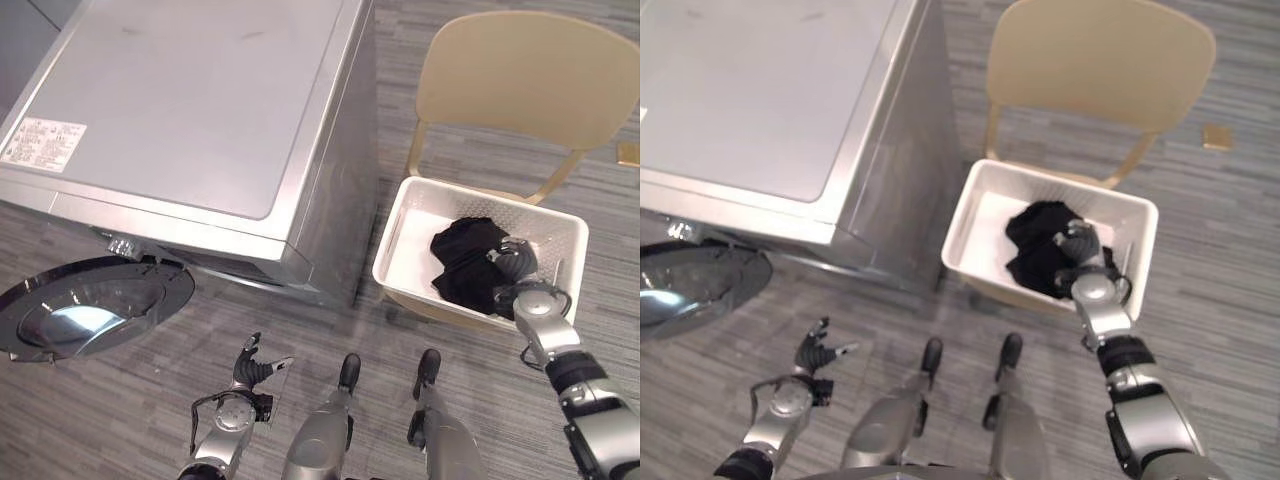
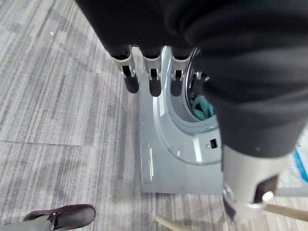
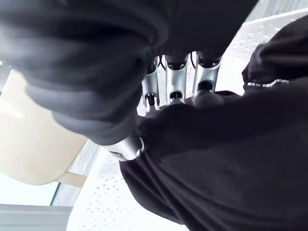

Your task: Grab the laundry basket,head to the washer,open it,put in the laundry and shut it.

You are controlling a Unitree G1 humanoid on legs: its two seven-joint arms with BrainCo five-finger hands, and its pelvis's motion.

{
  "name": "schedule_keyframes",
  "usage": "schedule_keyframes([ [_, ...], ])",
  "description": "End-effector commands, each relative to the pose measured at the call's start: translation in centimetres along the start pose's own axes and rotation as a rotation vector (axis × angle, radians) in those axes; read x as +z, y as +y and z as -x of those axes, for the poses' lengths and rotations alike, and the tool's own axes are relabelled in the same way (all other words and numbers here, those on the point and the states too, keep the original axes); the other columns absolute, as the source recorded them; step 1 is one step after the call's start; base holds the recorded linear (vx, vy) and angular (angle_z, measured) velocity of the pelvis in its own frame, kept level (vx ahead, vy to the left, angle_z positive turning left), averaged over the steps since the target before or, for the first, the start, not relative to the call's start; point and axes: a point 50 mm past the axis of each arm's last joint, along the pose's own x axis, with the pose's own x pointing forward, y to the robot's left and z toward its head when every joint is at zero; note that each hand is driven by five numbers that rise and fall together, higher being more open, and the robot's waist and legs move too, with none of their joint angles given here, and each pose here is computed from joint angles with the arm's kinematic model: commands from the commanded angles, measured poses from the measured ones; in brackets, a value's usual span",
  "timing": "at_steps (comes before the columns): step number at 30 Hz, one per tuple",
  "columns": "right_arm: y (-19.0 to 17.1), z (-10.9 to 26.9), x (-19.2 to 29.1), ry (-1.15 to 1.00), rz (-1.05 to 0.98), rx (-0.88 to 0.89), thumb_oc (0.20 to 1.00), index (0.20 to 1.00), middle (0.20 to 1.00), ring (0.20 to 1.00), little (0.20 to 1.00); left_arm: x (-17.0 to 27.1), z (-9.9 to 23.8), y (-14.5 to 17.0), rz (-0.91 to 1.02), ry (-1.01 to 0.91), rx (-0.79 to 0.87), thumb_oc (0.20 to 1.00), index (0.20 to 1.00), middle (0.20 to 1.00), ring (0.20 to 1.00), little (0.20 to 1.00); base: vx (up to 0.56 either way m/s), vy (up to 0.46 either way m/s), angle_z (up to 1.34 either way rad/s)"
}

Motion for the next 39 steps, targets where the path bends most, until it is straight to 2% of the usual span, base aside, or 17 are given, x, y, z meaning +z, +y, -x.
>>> schedule_keyframes([
  [1, 0.8, 0.6, 1.5, -0.103, -0.276, 0.073, 0.2, 0.2, 0.2, 0.2, 0.2, -1.4, 0.6, 1.2, -0.004, 0.049, 0.016, 1.0, 1.0, 1.0, 1.0, 1.0, 0.09, 0.035, -0.09],
  [2, 1.4, 1.3, 2.0, -0.128, -0.403, 0.118, 0.2, 0.2, 0.2, 0.2, 0.2, -1.9, 1.0, 1.3, 0.002, 0.066, 0.02, 1.0, 1.0, 1.0, 1.0, 1.0, 0.07, 0.025, -0.07],
  [3, 1.4, 1.3, 2.0, -0.127, -0.403, 0.118, 0.2, 0.2, 0.2, 0.2, 0.2, -1.9, 1.0, 1.4, 0.002, 0.066, 0.02, 1.0, 1.0, 1.0, 1.0, 1.0, 0.09, 0.049, -0.12],
  [4, 2.3, 2.1, 3.0, -0.174, -0.535, 0.185, 0.2, 0.2, 0.2, 0.2, 0.2, -2.4, 1.4, 1.3, 0.015, 0.081, 0.019, 1.0, 1.0, 1.0, 1.0, 1.0, 0.07, 0.048, -0.13],
  [6, 2.6, 2.7, 3.9, -0.215, -0.595, 0.228, 0.2, 0.2, 0.2, 0.2, 0.2, -2.7, 1.7, 1.4, 0.029, 0.089, 0.022, 1.0, 1.0, 1.0, 1.0, 1.0, 0.08, 0.077, -0.09],
  [13, 3.6, 7.0, 8.2, -0.468, -0.605, 0.439, 0.2, 0.2, 0.2, 0.2, 0.2, -1.8, 2.6, 1.6, 0.091, 0.034, 0.04, 1.0, 1.0, 1.0, 1.0, 1.0, 0.0, 0.075, -0.08],
  [21, 2.2, 9.1, 12.6, -0.734, -0.605, 0.44, 0.2, 0.2, 0.2, 0.2, 0.2, 5.2, 1.2, 1.7, 0.032, -0.253, -0.002, 1.0, 1.0, 1.0, 1.0, 1.0, -0.22, -0.079, 0.35],
  [26, 3.0, 9.0, 13.8, -0.761, -0.652, 0.463, 0.2, 0.2, 0.2, 0.2, 0.2, 8.7, 1.4, 0.9, 0.046, -0.398, -0.034, 1.0, 1.0, 1.0, 1.0, 1.0, -0.24, -0.214, 0.31],
  [29, 3.2, 9.3, 14.8, -0.797, -0.632, 0.492, 0.2, 0.2, 0.2, 0.2, 0.2, 11.1, 1.7, -0.4, 0.073, -0.498, -0.076, 1.0, 1.0, 1.0, 1.0, 1.0, -0.38, -0.153, 0.55],
  [31, 4.2, 9.5, 15.4, -0.805, -0.565, 0.544, 0.2, 0.2, 0.2, 0.2, 0.2, 16.4, 2.5, -3.1, 0.004, -0.725, -0.19, 1.0, 1.0, 1.0, 1.0, 1.0, -0.54, -0.014, 1.17],
  [34, 4.3, 9.5, 15.5, -0.805, -0.558, 0.551, 0.2, 0.2, 0.2, 0.2, 0.2, 17.0, 2.5, -3.6, 0.0, -0.746, -0.21, 1.0, 1.0, 1.0, 1.0, 1.0, -0.14, 0.026, 1.11],
  [39, 5.5, 9.9, 15.0, -0.771, -0.551, 0.606, 0.2, 0.2, 0.2, 0.2, 0.2, 18.9, 3.2, -6.4, -0.066, -0.827, -0.3, 1.0, 1.0, 1.0, 1.0, 1.0, 0.01, 0.16, 0.65],
])
